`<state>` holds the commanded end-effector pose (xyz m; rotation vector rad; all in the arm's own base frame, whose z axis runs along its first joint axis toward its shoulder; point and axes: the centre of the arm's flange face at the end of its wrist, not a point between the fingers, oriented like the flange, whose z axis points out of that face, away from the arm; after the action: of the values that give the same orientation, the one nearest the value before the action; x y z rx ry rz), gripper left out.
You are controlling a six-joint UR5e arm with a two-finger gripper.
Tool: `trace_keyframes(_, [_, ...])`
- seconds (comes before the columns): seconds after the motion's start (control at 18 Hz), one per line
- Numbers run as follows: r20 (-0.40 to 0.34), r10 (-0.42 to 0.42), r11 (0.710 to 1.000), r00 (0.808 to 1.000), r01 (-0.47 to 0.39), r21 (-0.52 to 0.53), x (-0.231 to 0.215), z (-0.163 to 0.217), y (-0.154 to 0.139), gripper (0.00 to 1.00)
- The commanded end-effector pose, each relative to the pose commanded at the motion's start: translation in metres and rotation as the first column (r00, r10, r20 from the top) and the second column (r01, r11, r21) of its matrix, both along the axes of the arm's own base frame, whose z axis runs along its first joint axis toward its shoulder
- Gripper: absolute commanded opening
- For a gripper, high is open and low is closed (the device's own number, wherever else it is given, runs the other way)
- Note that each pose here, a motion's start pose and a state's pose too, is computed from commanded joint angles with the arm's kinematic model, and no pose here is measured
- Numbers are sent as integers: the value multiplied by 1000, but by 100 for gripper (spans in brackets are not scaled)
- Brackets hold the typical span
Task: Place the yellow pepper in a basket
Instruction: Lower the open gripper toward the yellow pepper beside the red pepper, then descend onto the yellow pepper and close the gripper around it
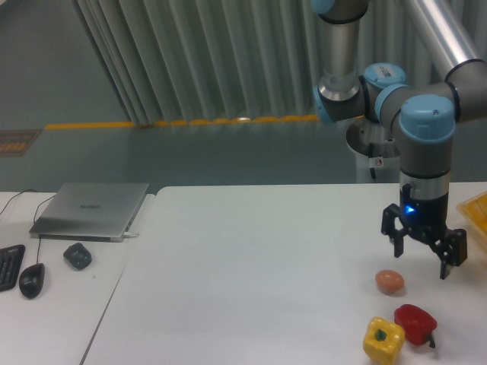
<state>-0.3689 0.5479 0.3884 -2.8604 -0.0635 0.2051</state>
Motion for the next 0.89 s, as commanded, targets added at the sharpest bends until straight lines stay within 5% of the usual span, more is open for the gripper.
trace_keyframes(0.33, [26,203,979,979,-203,15,-5,-9,13,100])
trace_keyframes(0.5, [52,359,932,932,-361,31,-11,-20,28,100])
trace_keyframes(0.89, [-28,230,973,973,-230,-21,18,-63,79,100])
